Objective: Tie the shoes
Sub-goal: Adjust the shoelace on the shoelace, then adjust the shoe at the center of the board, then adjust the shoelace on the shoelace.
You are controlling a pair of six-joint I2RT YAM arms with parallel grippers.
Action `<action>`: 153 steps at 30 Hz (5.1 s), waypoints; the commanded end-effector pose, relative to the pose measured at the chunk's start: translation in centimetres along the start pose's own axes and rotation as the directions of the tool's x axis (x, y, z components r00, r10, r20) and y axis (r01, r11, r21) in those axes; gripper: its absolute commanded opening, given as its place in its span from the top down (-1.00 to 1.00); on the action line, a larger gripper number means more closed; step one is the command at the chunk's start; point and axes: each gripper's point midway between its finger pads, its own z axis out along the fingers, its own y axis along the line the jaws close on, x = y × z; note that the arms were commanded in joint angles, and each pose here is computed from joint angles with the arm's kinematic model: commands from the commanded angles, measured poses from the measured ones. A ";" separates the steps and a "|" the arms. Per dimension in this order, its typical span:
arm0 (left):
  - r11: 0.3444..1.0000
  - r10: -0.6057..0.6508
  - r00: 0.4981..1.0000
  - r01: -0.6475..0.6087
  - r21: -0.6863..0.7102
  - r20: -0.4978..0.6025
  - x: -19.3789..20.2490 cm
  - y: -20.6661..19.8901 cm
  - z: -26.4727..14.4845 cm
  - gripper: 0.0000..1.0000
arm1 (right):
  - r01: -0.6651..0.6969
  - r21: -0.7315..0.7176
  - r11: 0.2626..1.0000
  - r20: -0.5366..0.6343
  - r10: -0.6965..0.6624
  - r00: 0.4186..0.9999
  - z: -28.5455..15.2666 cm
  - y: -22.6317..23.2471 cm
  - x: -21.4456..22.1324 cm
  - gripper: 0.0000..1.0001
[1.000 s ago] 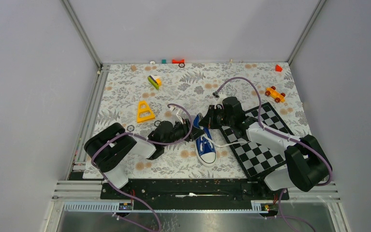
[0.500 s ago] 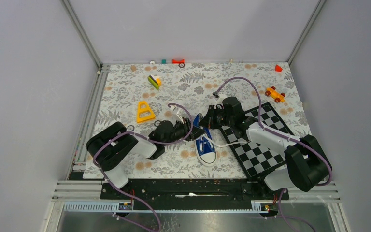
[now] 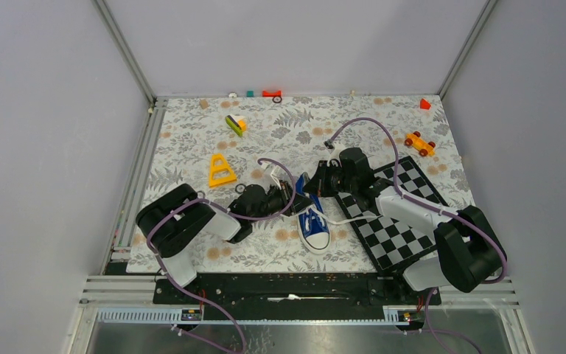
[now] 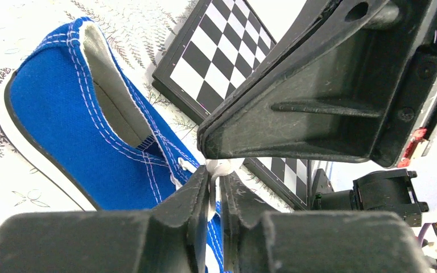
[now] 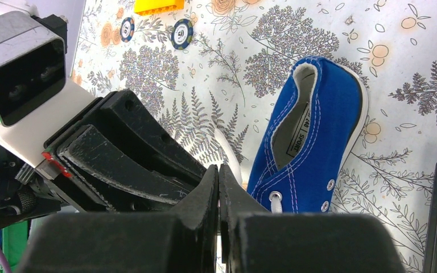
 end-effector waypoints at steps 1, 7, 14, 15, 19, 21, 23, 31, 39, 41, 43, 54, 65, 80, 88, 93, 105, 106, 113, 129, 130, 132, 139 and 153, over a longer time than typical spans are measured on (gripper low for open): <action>0.995 0.023 0.998 -0.028 0.094 0.058 -1.7 -2.4 0.5 0.84 | 0.028 -0.054 0.998 0.061 -0.025 0.998 -0.5 1.7 -2.1 1.00; 0.995 0.013 0.998 -0.018 0.097 0.055 -1.5 -2.3 0.7 1.00 | 0.029 -0.052 0.998 0.060 -0.026 0.998 -0.7 1.7 -1.9 1.00; 0.996 0.015 0.998 -0.019 0.082 0.057 -1.2 -1.8 0.3 1.00 | 0.051 0.007 0.999 0.090 -0.052 0.995 -2.6 1.4 -2.4 0.00; 0.997 0.017 0.998 -0.021 0.079 0.054 -1.2 -1.8 0.3 1.00 | 0.063 0.021 0.998 0.103 -0.065 0.993 -3.2 1.5 -2.7 -0.05; 0.997 0.028 0.998 -0.032 0.070 0.049 -1.1 -1.6 0.1 1.00 | 0.092 0.116 0.989 0.140 -0.108 0.984 -6.5 0.6 -2.4 -0.08; 0.996 0.038 0.998 -0.041 0.074 0.046 -1.0 -1.8 0.0 1.00 | 0.095 0.161 0.982 0.142 -0.118 0.983 -8.1 -0.5 -1.1 -0.07; 0.995 0.045 0.998 -0.048 0.088 0.035 -0.9 -2.0 0.1 1.00 | 0.088 0.174 0.981 0.118 -0.110 0.987 -9.4 -1.6 1.5 -0.05; 0.990 0.061 0.998 -0.062 0.125 0.007 -0.7 -2.6 0.7 1.00 | -0.109 0.103 0.989 0.018 0.108 0.994 -10.2 -3.8 11.3 -0.01; 0.990 0.071 0.997 -0.070 0.121 -0.002 -0.7 -2.7 0.9 1.00 | -0.190 0.048 0.981 -0.016 0.191 0.982 -7.9 -3.6 14.1 -0.28; 0.990 0.069 0.998 -0.067 0.126 -0.007 -0.6 -2.7 0.9 1.00 | -0.188 0.040 0.981 -0.023 0.189 0.982 -7.4 -3.5 14.0 -0.28; 0.989 0.067 0.998 -0.065 0.129 -0.013 -0.5 -2.7 0.8 1.00 | -0.182 0.035 0.983 -0.017 0.183 0.983 -6.8 -3.3 13.5 -0.29; 0.986 0.069 0.997 -0.063 0.154 -0.033 0.1 -3.0 0.4 1.00 | -0.118 0.103 0.988 0.030 0.115 0.993 -4.9 -4.3 11.1 -0.36; 0.985 0.061 0.997 -0.051 0.166 -0.054 0.5 -3.1 0.6 1.00 | -0.046 0.128 0.991 0.034 0.042 0.999 -3.4 -4.1 9.0 -0.29; 0.981 0.064 0.996 -0.051 0.187 -0.067 1.1 -3.3 -0.4 1.00 | -0.030 0.042 0.999 -0.073 0.033 0.997 -3.6 -2.6 10.9 1.00; 0.979 0.059 0.995 -0.041 0.201 -0.085 2.2 -3.2 -1.9 1.00 | -0.115 0.076 0.991 -0.021 0.117 0.993 -5.4 -1.2 11.8 1.00; 0.965 0.089 0.986 -0.050 0.258 -0.139 3.4 -3.7 -2.3 1.00 | -0.133 0.064 0.989 0.007 0.133 0.991 -4.7 0.5 13.1 0.96; 0.944 0.144 0.963 -0.064 0.322 -0.230 4.7 -4.0 -3.1 1.00 | 0.063 0.088 0.994 0.092 -0.072 0.993 -7.4 1.6 10.0 -0.06; 0.946 0.150 0.960 -0.070 0.316 -0.235 4.8 -3.9 -3.2 1.00 | 0.089 0.095 0.992 0.101 -0.098 0.990 -7.8 1.7 9.5 -0.08; 0.954 0.169 0.955 -0.096 0.283 -0.246 4.8 -3.6 -4.3 1.00 | 0.198 0.104 0.975 0.135 -0.211 0.968 -8.0 3.0 6.8 -0.16; 0.959 0.182 0.954 -0.119 0.256 -0.239 5.1 -3.0 -6.7 1.00 | 0.153 -0.124 0.980 0.099 -0.141 0.985 -6.3 6.4 4.5 -0.17; 0.960 0.182 0.954 -0.120 0.255 -0.239 5.1 -3.0 -6.7 1.00 | 0.151 -0.132 0.980 0.090 -0.140 0.986 -6.2 6.5 4.7 -0.18; 0.959 0.184 0.955 -0.122 0.254 -0.234 4.9 -3.0 -6.8 1.00 | 0.148 -0.147 0.978 0.077 -0.138 0.987 -6.0 6.8 4.8 -0.18; 0.956 0.192 0.952 -0.127 0.263 -0.237 4.9 -3.2 -7.1 1.00 | 0.136 -0.202 0.970 0.016 -0.136 0.991 -5.1 7.7 5.5 -0.23; 0.949 0.215 0.948 -0.146 0.279 -0.235 4.9 -3.3 -7.9 1.00 | 0.051 -0.200 0.979 -0.019 -0.056 0.998 -2.9 7.0 5.7 -0.12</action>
